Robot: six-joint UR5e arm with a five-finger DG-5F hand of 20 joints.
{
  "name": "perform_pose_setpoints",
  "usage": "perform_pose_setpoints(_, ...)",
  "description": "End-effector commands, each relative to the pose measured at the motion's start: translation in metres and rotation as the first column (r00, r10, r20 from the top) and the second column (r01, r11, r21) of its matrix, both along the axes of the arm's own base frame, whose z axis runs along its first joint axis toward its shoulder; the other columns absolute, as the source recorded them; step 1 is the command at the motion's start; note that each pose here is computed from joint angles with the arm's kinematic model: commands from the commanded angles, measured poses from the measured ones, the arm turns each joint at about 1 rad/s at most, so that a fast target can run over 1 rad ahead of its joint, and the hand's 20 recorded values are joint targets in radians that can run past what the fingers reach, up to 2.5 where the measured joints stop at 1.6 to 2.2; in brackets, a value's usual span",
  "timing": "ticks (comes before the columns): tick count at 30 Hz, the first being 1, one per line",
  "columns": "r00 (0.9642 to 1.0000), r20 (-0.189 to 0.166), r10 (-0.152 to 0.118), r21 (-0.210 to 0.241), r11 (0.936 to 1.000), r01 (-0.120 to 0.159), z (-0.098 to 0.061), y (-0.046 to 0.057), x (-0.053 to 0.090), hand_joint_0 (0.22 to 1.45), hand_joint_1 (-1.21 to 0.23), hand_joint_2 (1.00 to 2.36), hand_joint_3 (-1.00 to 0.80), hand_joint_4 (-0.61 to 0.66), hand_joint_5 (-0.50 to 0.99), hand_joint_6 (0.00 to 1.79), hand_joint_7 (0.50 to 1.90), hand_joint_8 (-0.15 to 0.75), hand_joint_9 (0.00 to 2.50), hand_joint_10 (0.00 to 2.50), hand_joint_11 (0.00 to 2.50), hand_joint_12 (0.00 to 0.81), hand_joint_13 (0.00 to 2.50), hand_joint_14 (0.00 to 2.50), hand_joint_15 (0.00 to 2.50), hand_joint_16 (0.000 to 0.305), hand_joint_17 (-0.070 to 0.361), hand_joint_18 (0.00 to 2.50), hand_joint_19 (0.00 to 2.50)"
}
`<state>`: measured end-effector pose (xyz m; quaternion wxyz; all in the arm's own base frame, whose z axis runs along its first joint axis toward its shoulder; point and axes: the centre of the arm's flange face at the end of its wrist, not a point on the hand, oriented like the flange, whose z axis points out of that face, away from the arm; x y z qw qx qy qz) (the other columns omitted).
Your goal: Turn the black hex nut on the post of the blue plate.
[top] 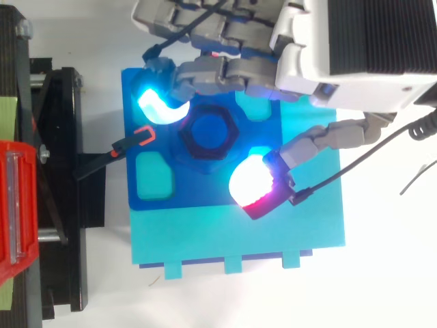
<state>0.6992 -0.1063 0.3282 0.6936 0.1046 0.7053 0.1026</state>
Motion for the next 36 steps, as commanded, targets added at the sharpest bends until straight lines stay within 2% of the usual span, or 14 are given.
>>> perform_pose_setpoints(1,0.9999,0.014,0.01,0.006,0.9999,-0.01,0.003,0.003,0.002,0.43,-0.67,1.0,-0.5,0.1,-0.3,0.5,0.7,0.145,0.0,0.0,0.0,0.312,0.0,0.0,0.0,0.046,0.103,0.0,0.05)
perform_pose_setpoints(5,0.9998,0.011,0.017,0.005,0.9998,-0.017,0.001,0.009,0.003,0.44,-0.68,1.0,-0.5,0.11,-0.29,0.5,0.69,0.152,0.0,0.0,0.0,0.313,0.0,0.0,0.0,0.046,0.103,0.0,0.03)
perform_pose_setpoints(18,0.9997,0.007,0.022,-0.005,0.9997,-0.022,0.001,0.015,0.004,0.44,-0.67,1.0,-0.5,0.11,-0.29,0.5,0.69,0.15,0.0,0.0,0.0,0.311,0.0,0.0,0.0,0.045,0.102,0.0,0.03)
perform_pose_setpoints(20,0.9996,-0.012,0.023,-0.004,0.9997,-0.024,-0.011,0.017,0.007,0.44,-0.66,1.0,-0.5,0.11,-0.29,0.5,0.69,0.148,0.0,0.0,0.0,0.312,0.0,0.0,0.0,0.045,0.102,0.0,0.03)
perform_pose_setpoints(22,0.9995,-0.017,0.028,-0.002,0.9996,-0.028,-0.013,0.017,0.009,0.44,-0.66,1.0,-0.5,0.11,-0.29,0.5,0.69,0.149,0.0,0.0,0.0,0.31,0.0,0.0,0.0,0.045,0.102,0.0,0.03)
perform_pose_setpoints(23,0.9993,-0.026,0.026,-0.001,0.9996,-0.027,-0.022,0.017,0.012,0.44,-0.66,1.0,-0.5,0.11,-0.29,0.5,0.69,0.15,0.0,0.0,0.0,0.311,0.0,0.0,0.0,0.045,0.102,0.0,0.03)
perform_pose_setpoints(36,0.9995,-0.017,0.025,-0.001,0.9997,-0.025,-0.016,0.017,0.015,0.45,-0.66,1.0,-0.5,0.11,-0.29,0.5,0.69,0.15,0.0,0.0,0.0,0.308,0.0,0.0,0.0,0.045,0.101,0.0,0.05)
